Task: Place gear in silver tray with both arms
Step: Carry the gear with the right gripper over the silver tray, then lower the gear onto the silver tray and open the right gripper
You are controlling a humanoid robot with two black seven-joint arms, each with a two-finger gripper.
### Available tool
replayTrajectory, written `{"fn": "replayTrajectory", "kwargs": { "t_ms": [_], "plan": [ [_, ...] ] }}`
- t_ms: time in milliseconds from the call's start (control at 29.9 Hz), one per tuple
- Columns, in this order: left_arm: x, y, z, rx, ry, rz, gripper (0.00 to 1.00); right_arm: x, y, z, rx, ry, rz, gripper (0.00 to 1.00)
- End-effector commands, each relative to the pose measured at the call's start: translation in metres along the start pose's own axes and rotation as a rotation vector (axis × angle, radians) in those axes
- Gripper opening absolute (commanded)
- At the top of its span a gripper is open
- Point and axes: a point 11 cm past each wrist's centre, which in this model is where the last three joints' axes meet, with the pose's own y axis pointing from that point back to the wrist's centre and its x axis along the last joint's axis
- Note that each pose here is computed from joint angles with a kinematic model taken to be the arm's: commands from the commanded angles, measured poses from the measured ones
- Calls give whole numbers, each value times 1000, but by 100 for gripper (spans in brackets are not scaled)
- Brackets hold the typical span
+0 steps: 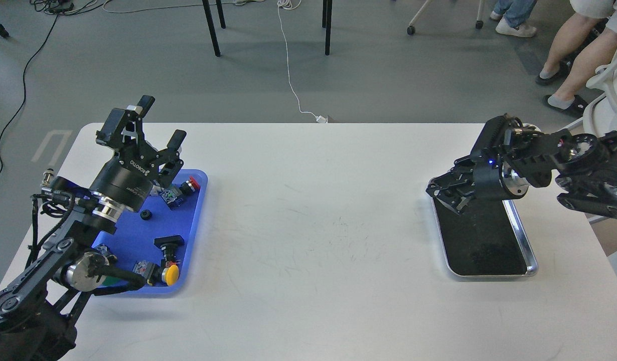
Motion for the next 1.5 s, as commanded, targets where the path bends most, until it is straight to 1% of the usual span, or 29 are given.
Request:
{"fn": "replayTrajectory", "kwargs": {
  "t_ms": [0,167,568,735,869,1069,1169,1203,1269,1370,1470],
  "plan": [
    [-2,-1,0,-1,2,-10,98,-24,13,12,-37,-21,-39,21],
    [-6,-2,1,-6,7,-19,98,-46,13,20,-67,-26,-82,21],
    [-10,-3,-1,-9,19,-28,98,-50,-16,14,-64,2,-91,24],
    [-11,-3,-2,-9,22,-29,98,-49,-19,13,-62,1,-89,25],
    [-12,-3,-3,-10,25,-29,98,-50,-19,13,-61,0,-91,29],
    [-14,-4,-4,-12,33,-30,98,-58,-24,9,-56,-6,-101,30],
    [-14,-4,-4,-12,31,-29,98,-59,-24,9,-55,-7,-102,37],
    [-14,-4,-4,-12,31,-29,98,-57,-24,9,-58,-11,-97,41],
    [-14,-4,-4,-12,31,-29,98,-52,-24,9,-60,-32,-70,56],
    [-14,-4,-4,-12,31,-29,98,-41,-23,9,-60,-57,-26,69],
    [-13,-4,-3,-11,30,-29,98,-31,-15,12,-65,-92,22,87]
  ]
}}
